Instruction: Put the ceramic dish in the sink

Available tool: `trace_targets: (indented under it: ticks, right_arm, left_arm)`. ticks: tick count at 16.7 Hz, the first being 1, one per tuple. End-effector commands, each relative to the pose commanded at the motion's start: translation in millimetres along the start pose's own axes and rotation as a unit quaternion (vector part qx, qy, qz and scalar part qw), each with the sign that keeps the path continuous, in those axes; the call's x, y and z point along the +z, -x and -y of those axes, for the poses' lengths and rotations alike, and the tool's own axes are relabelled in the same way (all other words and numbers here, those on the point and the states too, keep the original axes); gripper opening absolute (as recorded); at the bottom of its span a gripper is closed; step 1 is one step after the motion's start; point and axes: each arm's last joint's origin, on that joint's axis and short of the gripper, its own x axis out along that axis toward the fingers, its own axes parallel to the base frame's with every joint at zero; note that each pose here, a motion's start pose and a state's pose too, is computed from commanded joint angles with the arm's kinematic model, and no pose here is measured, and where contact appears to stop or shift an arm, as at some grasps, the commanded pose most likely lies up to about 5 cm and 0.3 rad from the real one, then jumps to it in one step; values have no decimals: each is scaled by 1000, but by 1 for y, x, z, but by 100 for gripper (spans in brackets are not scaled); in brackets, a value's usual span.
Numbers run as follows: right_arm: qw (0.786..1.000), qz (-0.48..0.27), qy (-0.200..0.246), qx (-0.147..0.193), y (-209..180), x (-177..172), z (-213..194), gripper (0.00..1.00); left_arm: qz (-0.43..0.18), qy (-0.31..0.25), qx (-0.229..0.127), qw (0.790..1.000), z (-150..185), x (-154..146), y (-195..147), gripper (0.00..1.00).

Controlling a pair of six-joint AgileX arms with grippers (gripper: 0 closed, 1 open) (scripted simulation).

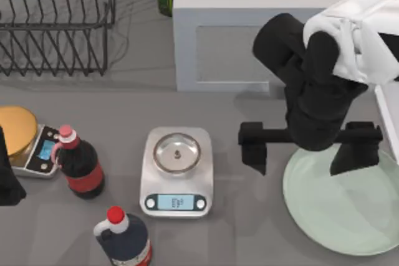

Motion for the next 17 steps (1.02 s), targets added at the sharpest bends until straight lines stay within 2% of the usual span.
trace_targets:
  ticks: [3,9,14,17]
  right_arm:
    - [1000,-3,0,-2,-22,2,-2,100]
    - [1000,3,2,2,-92,1,-3,100]
    - [1000,0,2,0,-101,-1,-1,100]
    - [1000,0,2,0,-101,-1,-1,77]
  left_arm:
    - [0,0,0,1000,0,0,0,100]
    - [0,0,0,1000,0,0,0,100]
    - [0,0,0,1000,0,0,0,100]
    - [0,0,0,1000,0,0,0,100]
